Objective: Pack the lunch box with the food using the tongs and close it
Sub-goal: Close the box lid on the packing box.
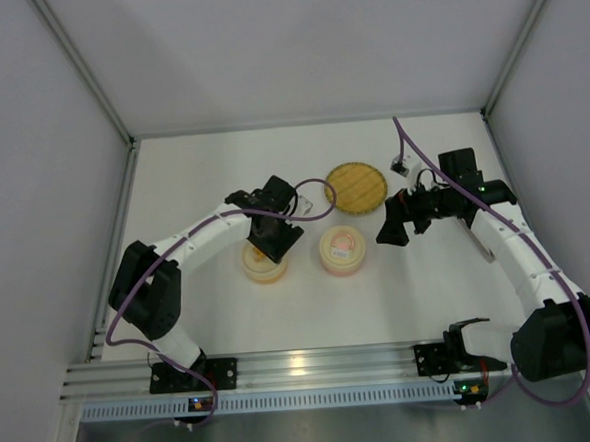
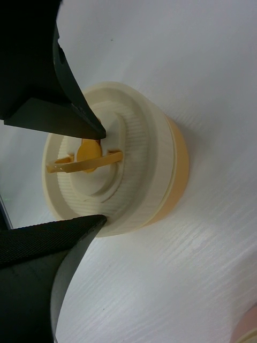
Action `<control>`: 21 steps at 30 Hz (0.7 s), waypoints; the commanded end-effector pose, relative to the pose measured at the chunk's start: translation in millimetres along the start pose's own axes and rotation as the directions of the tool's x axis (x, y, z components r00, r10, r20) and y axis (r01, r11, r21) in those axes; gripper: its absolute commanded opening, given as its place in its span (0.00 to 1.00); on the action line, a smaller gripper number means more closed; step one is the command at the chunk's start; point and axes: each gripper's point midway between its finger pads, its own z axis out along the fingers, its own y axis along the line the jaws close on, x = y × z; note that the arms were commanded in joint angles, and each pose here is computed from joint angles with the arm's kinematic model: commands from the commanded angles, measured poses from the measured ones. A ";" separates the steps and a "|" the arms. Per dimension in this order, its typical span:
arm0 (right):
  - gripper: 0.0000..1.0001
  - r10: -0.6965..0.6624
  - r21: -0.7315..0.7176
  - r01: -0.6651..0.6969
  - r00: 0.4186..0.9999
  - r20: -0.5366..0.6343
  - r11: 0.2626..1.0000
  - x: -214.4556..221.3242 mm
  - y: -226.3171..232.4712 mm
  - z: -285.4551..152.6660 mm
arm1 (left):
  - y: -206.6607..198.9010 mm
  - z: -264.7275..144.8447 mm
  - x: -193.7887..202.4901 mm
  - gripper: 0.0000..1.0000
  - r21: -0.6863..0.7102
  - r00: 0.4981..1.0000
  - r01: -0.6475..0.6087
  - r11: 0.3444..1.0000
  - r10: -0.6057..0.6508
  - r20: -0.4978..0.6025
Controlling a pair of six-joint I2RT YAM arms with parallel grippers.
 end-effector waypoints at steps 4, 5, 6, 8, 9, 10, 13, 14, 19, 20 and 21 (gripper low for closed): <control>0.99 -0.042 0.007 0.041 0.998 0.054 0.999 -14.7 -3.7 -5.0 | -14.1 72.3 60.5 0.64 0.028 0.974 0.004 1.000 0.002 -0.225; 0.99 -0.041 0.006 0.041 0.998 0.053 0.999 -14.7 -3.3 -4.7 | -13.9 71.9 58.9 0.64 0.031 0.975 0.005 1.000 0.002 -0.222; 0.99 -0.042 0.008 0.042 0.998 0.056 0.999 -15.4 -3.4 -5.5 | -12.7 70.8 56.9 0.64 0.029 0.976 0.008 1.000 -0.002 -0.216; 0.99 -0.041 0.006 0.041 0.998 0.053 0.999 -14.2 -1.9 -6.0 | -10.6 64.0 47.3 0.65 0.032 0.982 0.021 0.999 -0.014 -0.186; 0.99 -0.041 0.006 0.041 0.998 0.053 0.999 -14.1 -1.5 -6.3 | -7.6 59.9 43.0 0.65 0.033 0.985 0.032 0.999 -0.026 -0.173; 0.99 -0.043 0.007 0.043 0.998 0.055 0.999 -14.3 -0.7 -7.2 | -7.3 54.9 40.6 0.65 0.040 0.986 0.033 0.999 -0.026 -0.167; 0.99 -0.043 0.009 0.042 0.997 0.059 0.999 -16.3 -0.2 -9.0 | 1.6 33.9 19.8 0.66 0.024 0.995 0.031 0.999 -0.029 -0.096; 0.99 -0.044 0.006 0.044 0.997 0.061 0.999 -18.1 0.9 -9.4 | 2.6 27.0 17.6 0.66 0.021 0.996 0.026 0.999 -0.024 -0.087; 0.99 -0.039 0.003 0.038 0.997 0.068 0.999 -20.9 2.3 -10.5 | 6.6 -18.2 -12.7 0.68 0.021 0.999 0.011 1.000 -0.012 0.044; 0.99 -0.040 0.004 0.040 0.997 0.071 0.999 -21.7 2.4 -10.8 | 6.8 -24.1 -13.9 0.69 0.021 0.999 0.010 1.000 -0.011 0.052; 0.99 -0.039 0.005 0.039 0.997 0.073 0.999 -22.0 1.9 -10.9 | 1.7 -30.3 -18.3 0.69 0.056 0.997 0.010 0.998 -0.014 0.076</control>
